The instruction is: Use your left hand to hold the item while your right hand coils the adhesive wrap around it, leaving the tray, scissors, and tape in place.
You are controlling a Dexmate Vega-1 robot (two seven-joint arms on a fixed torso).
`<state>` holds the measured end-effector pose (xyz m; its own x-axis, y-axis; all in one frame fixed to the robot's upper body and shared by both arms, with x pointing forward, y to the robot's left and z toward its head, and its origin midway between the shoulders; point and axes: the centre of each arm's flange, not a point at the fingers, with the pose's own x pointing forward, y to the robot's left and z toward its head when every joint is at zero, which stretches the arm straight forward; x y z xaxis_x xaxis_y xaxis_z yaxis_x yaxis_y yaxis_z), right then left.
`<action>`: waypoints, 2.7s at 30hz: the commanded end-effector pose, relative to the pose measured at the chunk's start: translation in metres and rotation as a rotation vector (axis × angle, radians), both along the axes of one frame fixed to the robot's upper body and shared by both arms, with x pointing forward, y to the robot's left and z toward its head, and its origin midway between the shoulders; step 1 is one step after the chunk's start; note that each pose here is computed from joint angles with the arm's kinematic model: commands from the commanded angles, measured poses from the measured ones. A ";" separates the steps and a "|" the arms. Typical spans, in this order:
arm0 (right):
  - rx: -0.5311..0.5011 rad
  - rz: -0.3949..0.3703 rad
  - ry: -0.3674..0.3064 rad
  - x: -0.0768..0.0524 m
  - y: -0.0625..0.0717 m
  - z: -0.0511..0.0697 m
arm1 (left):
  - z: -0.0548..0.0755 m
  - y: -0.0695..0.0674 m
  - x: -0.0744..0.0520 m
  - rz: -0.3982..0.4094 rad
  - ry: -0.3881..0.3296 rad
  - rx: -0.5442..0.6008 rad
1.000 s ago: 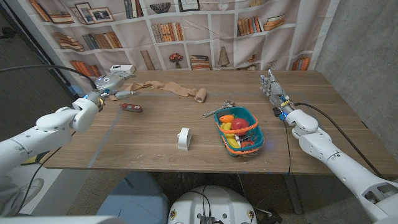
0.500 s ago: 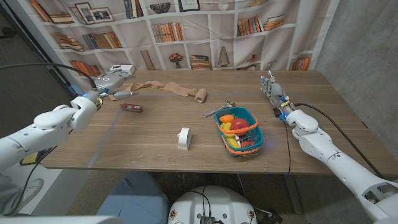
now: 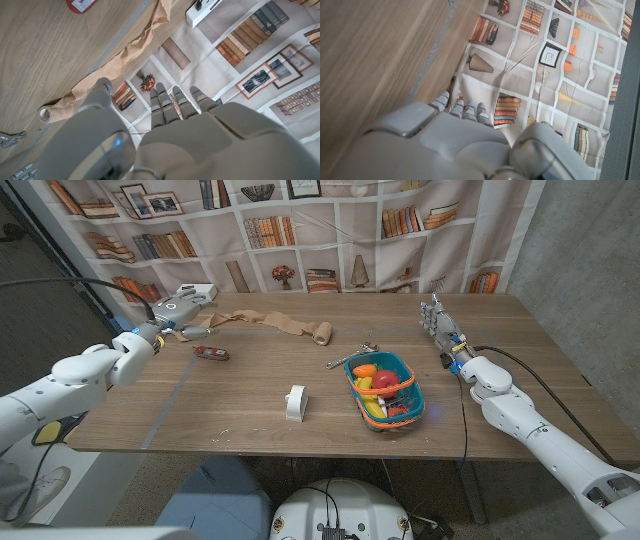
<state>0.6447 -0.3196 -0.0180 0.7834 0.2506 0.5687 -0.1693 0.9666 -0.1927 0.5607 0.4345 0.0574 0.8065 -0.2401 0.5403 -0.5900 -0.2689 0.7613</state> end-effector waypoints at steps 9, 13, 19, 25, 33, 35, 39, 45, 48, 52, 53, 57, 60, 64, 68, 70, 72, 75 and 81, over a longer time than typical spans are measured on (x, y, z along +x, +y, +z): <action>-0.011 0.005 0.006 0.000 0.002 0.002 | 0.005 0.008 0.002 0.017 0.049 0.084; -0.013 0.002 0.004 0.000 0.002 0.003 | 0.005 0.010 0.002 0.019 0.047 0.081; -0.009 0.000 0.004 -0.001 0.003 0.004 | 0.002 0.013 0.003 0.023 0.063 0.085; -0.009 -0.001 0.006 -0.001 0.004 0.005 | 0.001 0.015 0.005 0.014 0.076 0.096; -0.012 -0.005 0.009 -0.001 0.004 0.004 | 0.002 0.016 0.006 0.012 0.087 0.118; -0.011 -0.005 0.008 -0.002 0.004 0.005 | 0.001 0.017 0.007 0.012 0.091 0.120; -0.003 -0.002 0.002 -0.002 0.004 0.005 | 0.000 0.019 0.008 0.006 0.099 0.118; -0.001 0.000 0.000 -0.002 0.005 0.007 | -0.002 0.022 0.010 0.014 0.111 0.124; -0.006 0.002 -0.002 -0.002 0.006 0.007 | -0.003 0.024 0.010 0.020 0.113 0.126; -0.006 0.002 -0.001 -0.002 0.006 0.007 | -0.003 0.028 0.010 0.034 0.117 0.129; -0.007 0.001 -0.001 -0.002 0.007 0.007 | -0.003 0.028 0.009 0.037 0.117 0.132; -0.008 0.001 -0.001 -0.003 0.008 0.008 | -0.004 0.029 0.008 0.044 0.114 0.150; -0.011 0.002 -0.002 -0.003 0.009 0.008 | -0.004 0.031 0.008 0.048 0.114 0.150; -0.013 0.002 -0.002 -0.003 0.009 0.008 | -0.004 0.033 0.007 0.051 0.112 0.149; -0.015 0.003 -0.002 -0.004 0.010 0.008 | -0.004 0.035 0.006 0.052 0.111 0.151; -0.016 0.002 -0.004 -0.005 0.011 0.008 | -0.004 0.035 0.006 0.053 0.112 0.153; -0.016 0.002 -0.004 -0.005 0.011 0.008 | -0.003 0.037 0.006 0.056 0.112 0.155; -0.016 0.002 -0.004 -0.005 0.012 0.008 | -0.001 0.038 0.005 0.061 0.107 0.162; -0.016 0.002 -0.006 -0.007 0.013 0.008 | 0.002 0.042 0.007 0.070 0.112 0.170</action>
<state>0.6398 -0.3085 -0.0098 0.7796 0.2612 0.5692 -0.1712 0.9631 -0.2075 0.5671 0.4712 0.0553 0.8740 -0.2649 0.4074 -0.4848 -0.4194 0.7675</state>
